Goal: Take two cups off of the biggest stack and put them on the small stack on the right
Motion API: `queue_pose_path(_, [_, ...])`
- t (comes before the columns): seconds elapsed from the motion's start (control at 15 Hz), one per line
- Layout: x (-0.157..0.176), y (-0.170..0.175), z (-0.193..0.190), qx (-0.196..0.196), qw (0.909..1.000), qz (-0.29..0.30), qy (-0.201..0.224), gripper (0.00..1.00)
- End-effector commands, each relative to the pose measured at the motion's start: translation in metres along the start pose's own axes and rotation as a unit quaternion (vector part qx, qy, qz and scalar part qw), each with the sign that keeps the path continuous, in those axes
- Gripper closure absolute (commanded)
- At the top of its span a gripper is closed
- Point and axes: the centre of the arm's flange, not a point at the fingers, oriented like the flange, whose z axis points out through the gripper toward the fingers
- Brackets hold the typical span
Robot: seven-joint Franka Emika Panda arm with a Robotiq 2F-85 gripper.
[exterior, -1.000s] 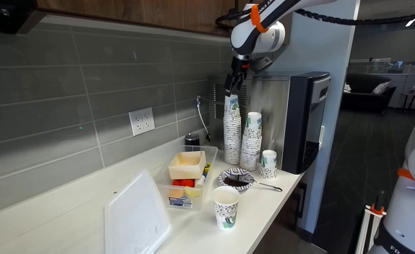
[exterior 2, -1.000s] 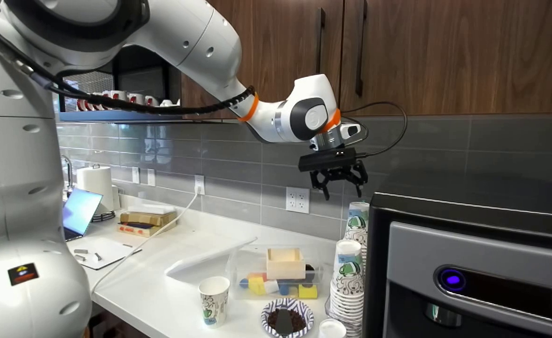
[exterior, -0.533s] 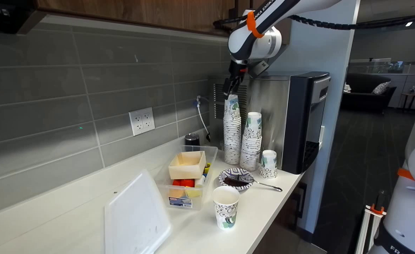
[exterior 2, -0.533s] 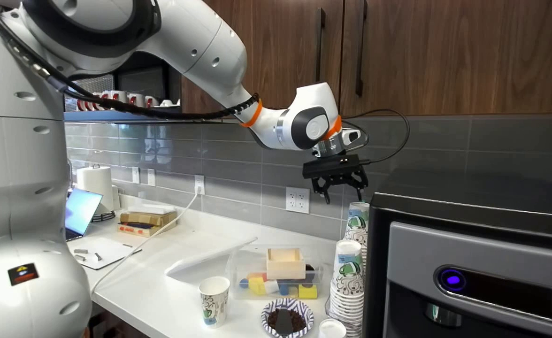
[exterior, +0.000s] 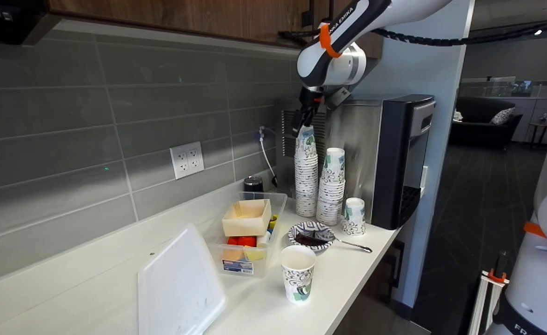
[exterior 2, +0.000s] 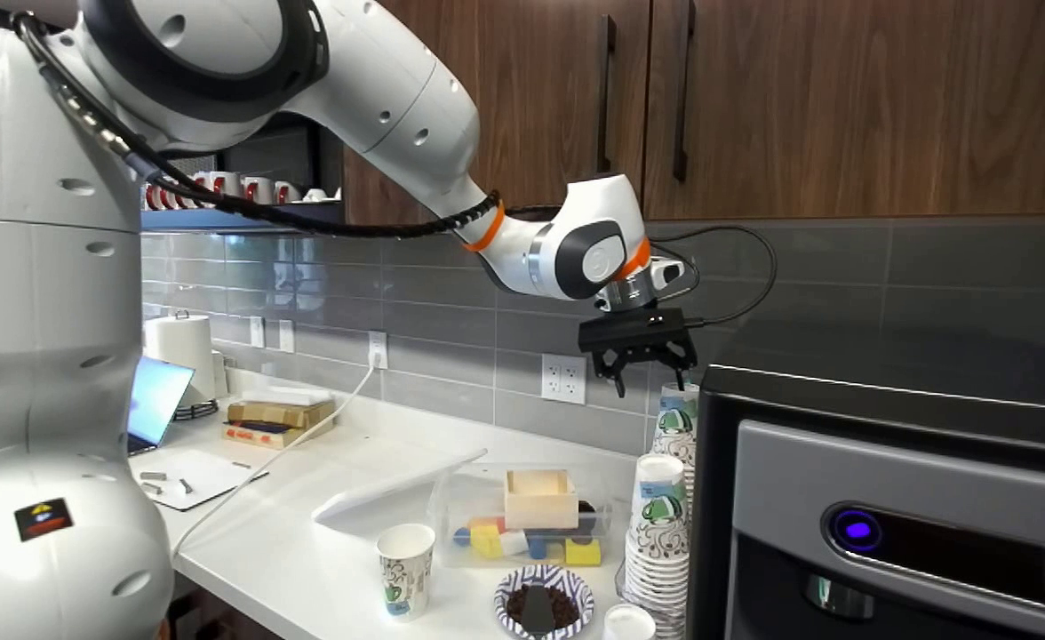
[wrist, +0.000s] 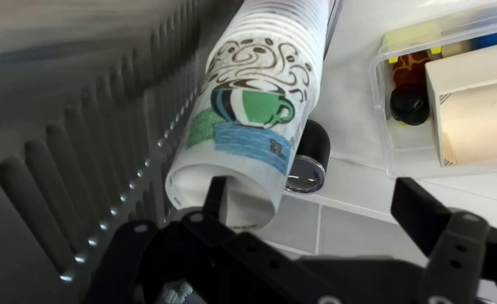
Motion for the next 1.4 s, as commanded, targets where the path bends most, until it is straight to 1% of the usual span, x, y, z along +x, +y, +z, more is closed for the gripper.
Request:
queue_pose_path(0.0, [0.014,0.013,0.009,0.002,0.9999,-0.005,0.010,0.00])
queue_pose_path(0.2, [0.014,0.013,0.014,0.009,0.9999,-0.003,0.007,0.00])
queue_pose_path(0.27, [0.013,0.013,0.015,0.011,0.9999,-0.002,0.007,0.25])
queue_pose_path(0.33, [0.013,0.013,0.017,0.014,0.9999,-0.001,0.006,0.26])
queue_pose_path(0.4, [0.013,0.013,0.017,0.015,0.9999,0.000,0.007,0.33])
queue_pose_path(0.6, [0.014,0.016,0.009,0.011,0.9999,0.002,0.012,0.58])
queue_pose_path(0.93, [0.010,0.025,0.000,0.005,0.9998,0.010,0.018,0.95])
queue_pose_path(1.0, [0.007,0.026,0.000,0.004,0.9998,0.013,0.017,0.99])
queue_pose_path(1.07, [0.006,0.026,-0.002,0.002,0.9998,0.014,0.017,1.00])
queue_pose_path(1.33, [0.000,0.023,-0.011,-0.002,0.9994,0.028,0.019,0.99])
